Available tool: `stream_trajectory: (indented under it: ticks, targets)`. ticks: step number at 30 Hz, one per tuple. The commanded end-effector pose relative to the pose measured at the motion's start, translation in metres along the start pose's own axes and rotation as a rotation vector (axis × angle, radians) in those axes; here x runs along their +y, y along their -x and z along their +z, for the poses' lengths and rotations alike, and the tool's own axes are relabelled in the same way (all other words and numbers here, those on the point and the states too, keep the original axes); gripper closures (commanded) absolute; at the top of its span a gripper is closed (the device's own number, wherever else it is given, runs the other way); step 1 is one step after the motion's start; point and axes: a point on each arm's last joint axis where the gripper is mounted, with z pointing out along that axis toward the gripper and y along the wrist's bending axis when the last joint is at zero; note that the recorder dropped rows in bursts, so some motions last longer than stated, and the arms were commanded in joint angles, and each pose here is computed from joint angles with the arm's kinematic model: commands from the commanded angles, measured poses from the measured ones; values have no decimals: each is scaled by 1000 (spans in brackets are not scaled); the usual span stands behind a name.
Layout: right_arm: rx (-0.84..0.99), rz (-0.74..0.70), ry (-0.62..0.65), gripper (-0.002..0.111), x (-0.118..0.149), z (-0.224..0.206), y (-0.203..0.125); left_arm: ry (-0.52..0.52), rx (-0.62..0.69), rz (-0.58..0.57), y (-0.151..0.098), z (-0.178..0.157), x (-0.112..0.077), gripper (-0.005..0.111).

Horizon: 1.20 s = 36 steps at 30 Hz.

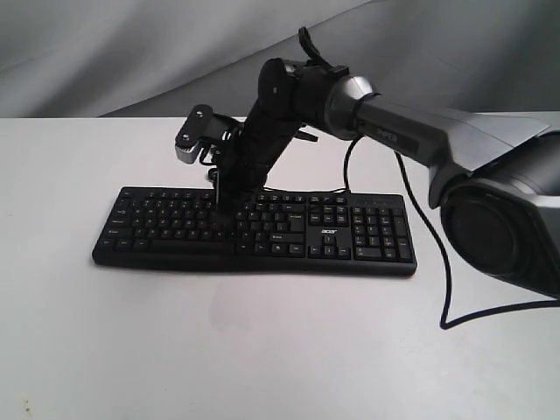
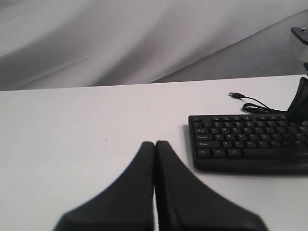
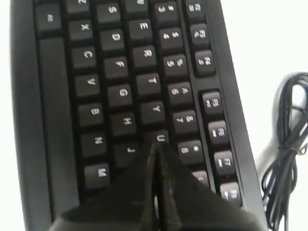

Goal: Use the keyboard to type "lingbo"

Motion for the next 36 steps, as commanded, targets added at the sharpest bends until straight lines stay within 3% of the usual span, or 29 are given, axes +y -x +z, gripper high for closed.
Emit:
stream_trajectory:
  ticks: [1,36]
  targets:
    - [11,33,7,108,-12,-11,-10,-1,-6,-6,-1,0,0,106]
    - [15,84,56,108,-15,12,-30,-1,-6,-6,-1,0,0,106]
